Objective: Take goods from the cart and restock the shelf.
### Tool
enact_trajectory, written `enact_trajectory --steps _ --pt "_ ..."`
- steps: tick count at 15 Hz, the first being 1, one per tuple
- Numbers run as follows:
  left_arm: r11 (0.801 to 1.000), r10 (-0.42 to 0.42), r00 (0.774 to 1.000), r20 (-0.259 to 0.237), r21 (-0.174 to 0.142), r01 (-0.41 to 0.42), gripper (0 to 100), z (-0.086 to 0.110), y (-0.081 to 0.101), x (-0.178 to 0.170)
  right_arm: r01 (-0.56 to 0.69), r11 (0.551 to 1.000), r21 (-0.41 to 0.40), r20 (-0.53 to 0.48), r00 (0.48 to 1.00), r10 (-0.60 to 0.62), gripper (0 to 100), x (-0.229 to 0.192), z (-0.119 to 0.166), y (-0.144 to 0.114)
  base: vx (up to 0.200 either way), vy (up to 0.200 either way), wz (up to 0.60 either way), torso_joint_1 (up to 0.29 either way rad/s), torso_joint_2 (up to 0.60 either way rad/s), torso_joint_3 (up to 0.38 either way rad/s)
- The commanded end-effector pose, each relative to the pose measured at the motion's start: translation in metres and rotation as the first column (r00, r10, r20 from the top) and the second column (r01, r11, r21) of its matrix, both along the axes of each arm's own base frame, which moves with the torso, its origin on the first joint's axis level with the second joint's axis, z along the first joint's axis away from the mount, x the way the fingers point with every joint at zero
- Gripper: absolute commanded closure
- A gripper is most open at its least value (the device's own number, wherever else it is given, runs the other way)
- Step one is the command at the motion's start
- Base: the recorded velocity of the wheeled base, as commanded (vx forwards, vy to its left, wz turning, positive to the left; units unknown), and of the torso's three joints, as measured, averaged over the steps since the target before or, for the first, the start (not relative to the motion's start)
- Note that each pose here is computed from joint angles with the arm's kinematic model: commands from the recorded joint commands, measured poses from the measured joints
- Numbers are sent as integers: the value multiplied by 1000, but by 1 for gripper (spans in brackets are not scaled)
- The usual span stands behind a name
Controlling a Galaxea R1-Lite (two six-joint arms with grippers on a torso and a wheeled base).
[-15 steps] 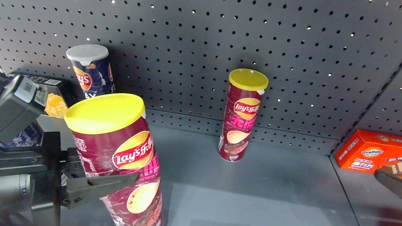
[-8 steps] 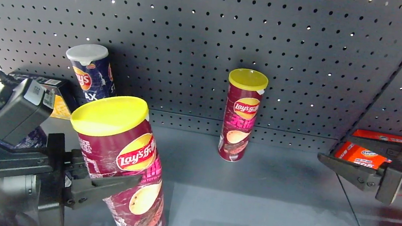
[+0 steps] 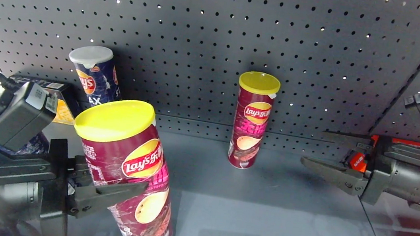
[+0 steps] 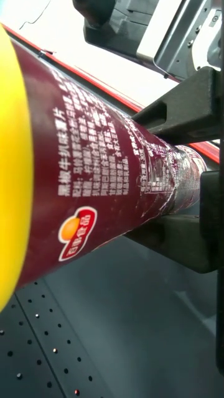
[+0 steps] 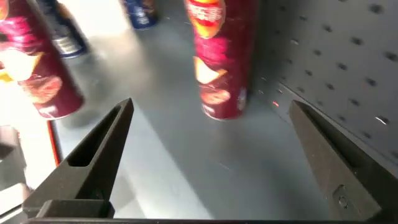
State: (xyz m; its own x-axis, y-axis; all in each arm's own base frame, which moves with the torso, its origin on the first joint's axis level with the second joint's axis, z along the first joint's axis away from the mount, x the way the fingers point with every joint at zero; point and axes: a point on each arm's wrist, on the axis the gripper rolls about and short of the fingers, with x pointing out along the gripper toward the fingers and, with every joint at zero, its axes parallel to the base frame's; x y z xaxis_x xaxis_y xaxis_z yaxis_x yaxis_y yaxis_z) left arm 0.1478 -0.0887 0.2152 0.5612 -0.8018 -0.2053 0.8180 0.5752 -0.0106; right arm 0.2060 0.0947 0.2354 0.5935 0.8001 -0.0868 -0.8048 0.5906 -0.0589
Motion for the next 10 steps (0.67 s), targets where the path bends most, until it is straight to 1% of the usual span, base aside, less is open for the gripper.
enact_trajectory --steps 1,4,8,10 --pt "1000 0 1000 -1 0 0 100 0 0 0 -27 1000 -7 -20 999 27 0 7 -6 4 0 0 0 0 0 0" --pt "1000 0 1000 -1 0 0 100 0 0 0 -65 998 3 -3 998 65 0 13 -5 7 0 0 0 0 0 0" --pt "1000 0 1000 -4 2 0 100 -1 0 0 -101 995 7 11 995 100 0 28 -1 20 0 0 0 0 0 0" --pt "1000 0 1000 -8 4 0 100 -2 0 0 -132 991 -30 54 990 134 0 39 -5 26 0 0 0 0 0 0"
